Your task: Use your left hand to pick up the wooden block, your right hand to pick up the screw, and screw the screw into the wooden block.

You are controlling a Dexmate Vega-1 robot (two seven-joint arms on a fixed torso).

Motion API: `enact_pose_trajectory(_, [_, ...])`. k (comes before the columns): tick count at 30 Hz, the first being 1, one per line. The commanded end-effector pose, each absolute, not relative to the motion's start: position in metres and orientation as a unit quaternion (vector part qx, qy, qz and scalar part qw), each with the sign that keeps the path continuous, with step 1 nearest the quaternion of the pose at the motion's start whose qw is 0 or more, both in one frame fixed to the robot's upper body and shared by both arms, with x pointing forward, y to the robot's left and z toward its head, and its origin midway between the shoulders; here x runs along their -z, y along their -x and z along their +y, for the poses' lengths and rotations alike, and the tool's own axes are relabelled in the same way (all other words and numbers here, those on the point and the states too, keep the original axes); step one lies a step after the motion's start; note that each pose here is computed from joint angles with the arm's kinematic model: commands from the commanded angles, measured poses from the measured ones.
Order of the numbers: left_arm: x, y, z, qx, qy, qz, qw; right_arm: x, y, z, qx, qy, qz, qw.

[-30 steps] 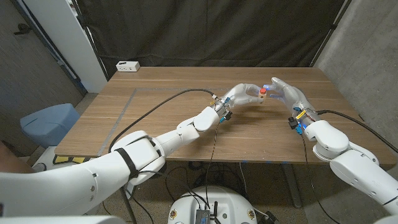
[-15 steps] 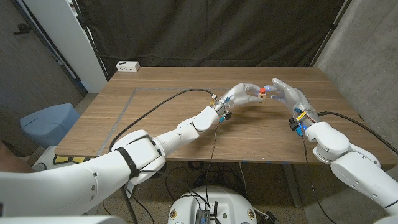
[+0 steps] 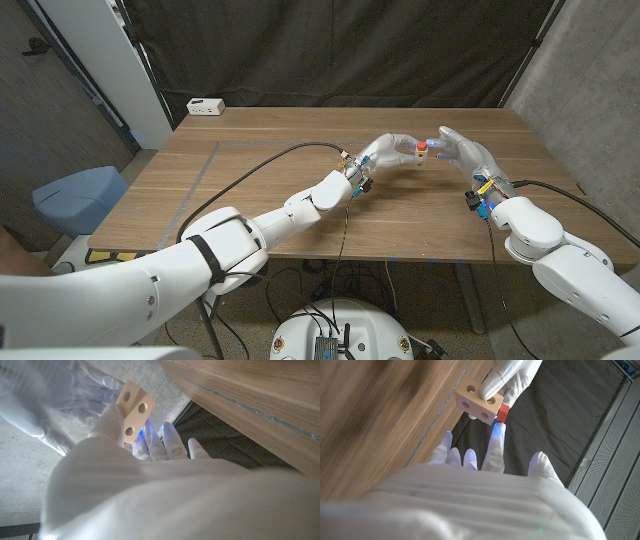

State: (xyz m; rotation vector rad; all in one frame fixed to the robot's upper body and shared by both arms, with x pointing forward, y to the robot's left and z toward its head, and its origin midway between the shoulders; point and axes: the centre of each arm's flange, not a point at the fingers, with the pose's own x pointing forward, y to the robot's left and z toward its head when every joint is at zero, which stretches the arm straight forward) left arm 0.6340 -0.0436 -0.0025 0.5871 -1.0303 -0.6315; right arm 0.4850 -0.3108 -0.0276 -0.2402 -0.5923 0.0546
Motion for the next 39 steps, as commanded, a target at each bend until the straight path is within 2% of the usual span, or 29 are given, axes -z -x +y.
enact_pose_trajectory(1, [0.0017,-0.6350,-0.0456,0.295,-0.273,-0.475,0.783,0.0288,-0.4827,-0.3095,-0.032,0.118,-0.292,0.949])
enact_pose_trajectory(39, [0.0038,-0.6338,-0.0463,0.294,-0.272,-0.473,0.784,0.0315,-0.4770,-0.3147,-0.028,0.113,-0.293,0.949])
